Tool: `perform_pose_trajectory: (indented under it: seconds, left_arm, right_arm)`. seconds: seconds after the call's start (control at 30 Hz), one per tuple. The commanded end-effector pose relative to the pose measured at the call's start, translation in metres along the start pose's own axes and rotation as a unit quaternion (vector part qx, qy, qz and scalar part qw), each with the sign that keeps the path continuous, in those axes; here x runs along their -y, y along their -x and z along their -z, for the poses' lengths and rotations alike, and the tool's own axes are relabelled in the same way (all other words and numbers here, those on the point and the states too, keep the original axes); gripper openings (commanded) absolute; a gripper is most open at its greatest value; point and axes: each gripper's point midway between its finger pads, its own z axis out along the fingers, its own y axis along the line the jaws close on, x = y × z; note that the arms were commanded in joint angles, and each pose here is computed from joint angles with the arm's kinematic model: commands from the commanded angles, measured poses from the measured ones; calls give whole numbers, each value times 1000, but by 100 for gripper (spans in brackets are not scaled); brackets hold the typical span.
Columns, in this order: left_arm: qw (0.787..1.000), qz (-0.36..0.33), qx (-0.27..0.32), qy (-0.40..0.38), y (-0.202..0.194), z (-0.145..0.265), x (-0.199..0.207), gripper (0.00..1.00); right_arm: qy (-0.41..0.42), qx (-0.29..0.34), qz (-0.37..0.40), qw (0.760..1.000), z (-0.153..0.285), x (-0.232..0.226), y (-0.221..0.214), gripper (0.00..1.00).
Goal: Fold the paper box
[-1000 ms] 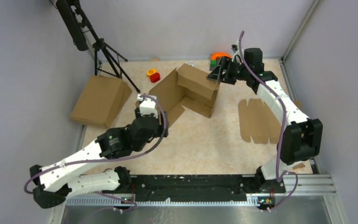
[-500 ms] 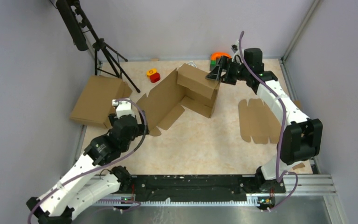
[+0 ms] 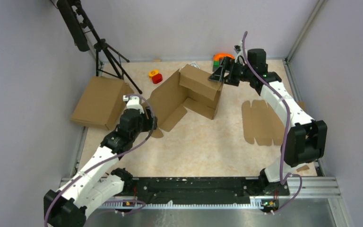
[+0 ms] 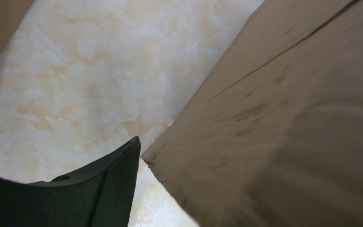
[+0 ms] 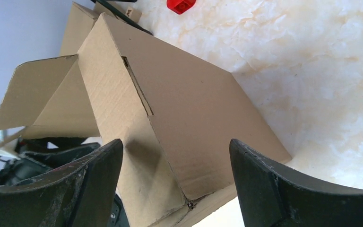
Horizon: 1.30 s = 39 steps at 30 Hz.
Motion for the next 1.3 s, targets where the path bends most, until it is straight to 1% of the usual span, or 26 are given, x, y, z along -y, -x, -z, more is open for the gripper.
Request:
perform_pose_trajectory:
  seconds: [0.0,0.07,0.17,0.23,0.27,0.4,0.5,0.53,0.6,0.7,0.8,0.9,1.0,1.17,1.23,1.27]
  left_arm:
    - [996,15,73,-57,16,-13,17,58]
    - [995,8,76,-60,18,-10,18,41]
    - [998,-13,62,-29,24,-4,10,13]
    - [999,-24,43,-20,27,1,9,2]
    - [999,-30,34,-24,30,5,12,0]
    - [998,-45,6,-47,45,21,27,0]
    - [997,-66,-22,-46,62,38,34,0]
    - [995,-79,-54,-37,60,44,32,0]
    - [990,-100,-91,-37,70,56,37,0]
    - [979,-136,-152,-28,81,69,40,0]
    - [966,-181,-182,-29,99,73,45,0]
    - [952,-202,-226,-41,97,61,53,0]
    - [948,-205,-240,-45,98,48,59,1]
    - [934,-216,-276,-64,92,24,70,8]
    - [931,-223,-280,-72,94,14,75,13]
    - [929,-224,-283,-79,94,8,80,15]
  right_arm:
    - [26,28,20,999,6,-13,24,81]
    - [25,29,18,999,6,-12,26,81]
    - [29,35,14,999,9,-11,31,81]
    - [32,39,11,999,9,-10,34,81]
    - [33,41,10,999,8,-9,36,81]
    - [41,49,3,998,9,-9,42,82]
    - [41,64,1,997,15,-7,54,87]
    - [40,70,0,997,17,-5,60,89]
    - [36,82,3,996,21,-1,70,91]
    - [34,91,13,995,20,6,77,92]
    - [22,87,33,995,15,17,74,93]
    - [-6,77,36,996,7,35,67,93]
    - [-19,56,25,998,-1,50,52,93]
    - [-60,23,6,998,-14,72,9,90]
    - [-77,24,-8,997,-13,81,-7,89]
    - [-80,34,-10,996,-9,81,-10,89]
